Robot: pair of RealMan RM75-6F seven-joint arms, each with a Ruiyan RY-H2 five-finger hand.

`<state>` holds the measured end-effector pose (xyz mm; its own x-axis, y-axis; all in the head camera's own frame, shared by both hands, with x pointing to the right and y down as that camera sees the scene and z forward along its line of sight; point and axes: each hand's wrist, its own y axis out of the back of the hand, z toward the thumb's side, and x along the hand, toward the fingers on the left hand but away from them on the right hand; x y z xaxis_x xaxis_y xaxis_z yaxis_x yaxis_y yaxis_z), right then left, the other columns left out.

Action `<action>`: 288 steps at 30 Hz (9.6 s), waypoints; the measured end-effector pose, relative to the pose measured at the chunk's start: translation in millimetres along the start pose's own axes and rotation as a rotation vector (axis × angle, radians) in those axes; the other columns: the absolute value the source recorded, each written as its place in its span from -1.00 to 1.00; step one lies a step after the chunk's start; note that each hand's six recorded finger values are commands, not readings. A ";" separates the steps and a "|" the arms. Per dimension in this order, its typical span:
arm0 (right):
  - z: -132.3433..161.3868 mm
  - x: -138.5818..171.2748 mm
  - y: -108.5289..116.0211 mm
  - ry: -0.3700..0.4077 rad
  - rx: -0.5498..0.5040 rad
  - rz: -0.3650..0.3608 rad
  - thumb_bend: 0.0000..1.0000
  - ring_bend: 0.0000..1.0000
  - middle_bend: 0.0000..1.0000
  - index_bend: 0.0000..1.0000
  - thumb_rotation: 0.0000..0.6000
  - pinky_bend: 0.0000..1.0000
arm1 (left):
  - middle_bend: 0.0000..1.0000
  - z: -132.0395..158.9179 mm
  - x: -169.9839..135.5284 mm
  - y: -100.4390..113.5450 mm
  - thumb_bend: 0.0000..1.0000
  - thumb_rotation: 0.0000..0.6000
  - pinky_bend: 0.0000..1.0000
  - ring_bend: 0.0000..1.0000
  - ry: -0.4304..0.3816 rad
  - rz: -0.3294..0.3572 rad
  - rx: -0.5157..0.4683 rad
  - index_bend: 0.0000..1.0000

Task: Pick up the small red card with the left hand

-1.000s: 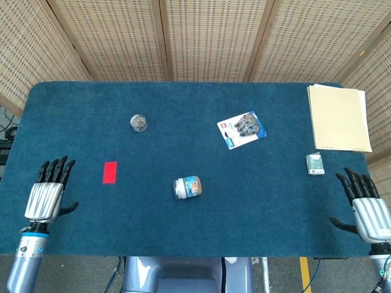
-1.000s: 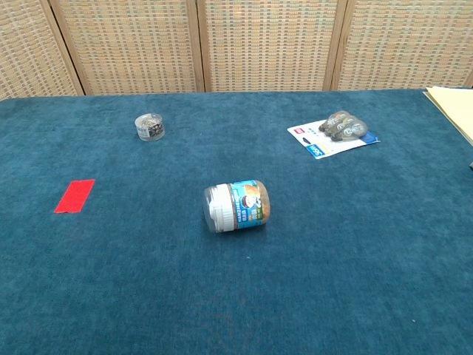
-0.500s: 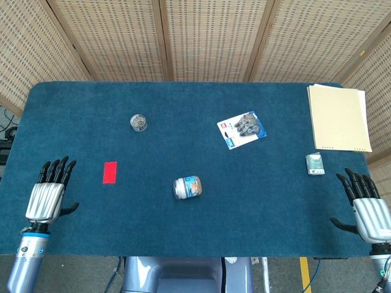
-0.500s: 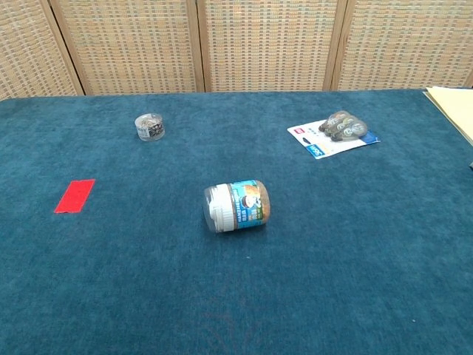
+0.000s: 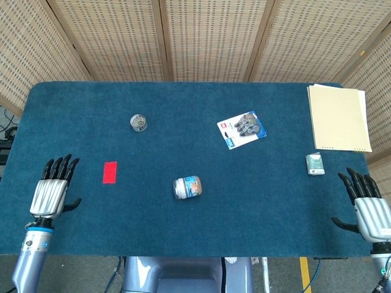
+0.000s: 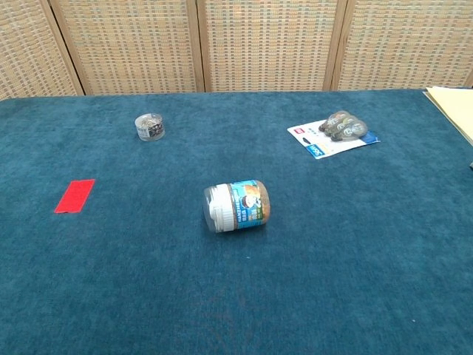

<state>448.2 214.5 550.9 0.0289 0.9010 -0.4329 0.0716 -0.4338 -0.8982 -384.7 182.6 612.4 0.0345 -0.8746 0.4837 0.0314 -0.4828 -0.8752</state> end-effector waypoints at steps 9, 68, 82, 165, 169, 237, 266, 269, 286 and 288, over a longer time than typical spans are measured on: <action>-0.9 -1.1 1.3 -0.001 -0.006 -0.001 -0.89 -1.00 -1.00 -1.00 1.00 -1.00 | -1.00 8.8 21.6 -14.4 -0.47 1.00 -1.00 -1.00 -0.015 -0.041 0.016 -0.96; -7.8 -0.9 6.0 -0.007 -0.042 -0.007 -0.89 -1.00 -1.00 -1.00 1.00 -1.00 | -1.00 49.8 88.6 -77.7 -0.48 1.00 -1.00 -1.00 -0.028 -0.166 0.124 -0.96; -8.6 -1.8 5.8 -0.011 -0.044 -0.007 -0.89 -1.00 -1.00 -1.00 1.00 -1.00 | -1.00 51.2 95.4 -84.0 -0.47 1.00 -1.00 -1.00 -0.025 -0.183 0.149 -0.96; -7.6 -2.9 2.9 -0.013 -0.036 0.008 -0.89 -1.00 -1.00 -1.00 1.00 -1.00 | -1.00 61.5 112.6 -84.0 -0.27 1.00 -1.00 -1.00 -0.016 -0.109 0.178 -0.90; -7.4 -3.0 3.0 -0.012 -0.036 0.006 -0.89 -1.00 -1.00 -1.00 1.00 -1.00 | -1.00 62.3 112.1 -84.5 -0.26 1.00 -1.00 -1.00 -0.022 -0.117 0.169 -0.63; -7.2 -2.7 3.6 -0.010 -0.039 0.000 -0.89 -1.00 -1.00 -1.00 1.00 -1.00 | -1.00 37.8 89.0 -80.0 -0.25 1.00 -1.00 -1.00 -0.077 -0.156 0.223 -0.05; -7.2 -2.4 4.0 -0.010 -0.041 -0.002 -0.89 -1.00 -1.00 -1.00 1.00 -1.00 | -1.00 38.9 92.8 -96.6 -0.25 1.00 -1.00 -1.00 -0.091 -0.149 0.233 -0.04; -6.8 -2.1 3.9 -0.008 -0.040 -0.003 -0.89 -1.00 -1.00 -1.00 1.00 -1.00 | -1.00 39.7 94.0 -97.7 -0.24 1.00 -1.00 -1.00 -0.092 -0.150 0.235 -0.02; -7.3 -1.6 4.3 -0.009 -0.042 -0.004 -0.89 -1.00 -1.00 -1.00 1.00 -1.00 | -1.00 43.2 97.7 -100.4 -0.16 1.00 -1.00 -1.00 -0.092 -0.144 0.232 0.07; -7.2 -1.7 4.3 -0.009 -0.042 -0.003 -0.89 -1.00 -1.00 -1.00 1.00 -1.00 | -1.00 42.9 97.9 -100.4 -0.16 1.00 -1.00 -1.00 -0.091 -0.144 0.233 0.07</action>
<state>455.7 211.2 548.3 0.0199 0.9023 -0.4306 0.1131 -0.4299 -0.8958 -341.7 147.4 748.1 0.1019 -0.7850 0.6111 0.2710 -0.5692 -0.7763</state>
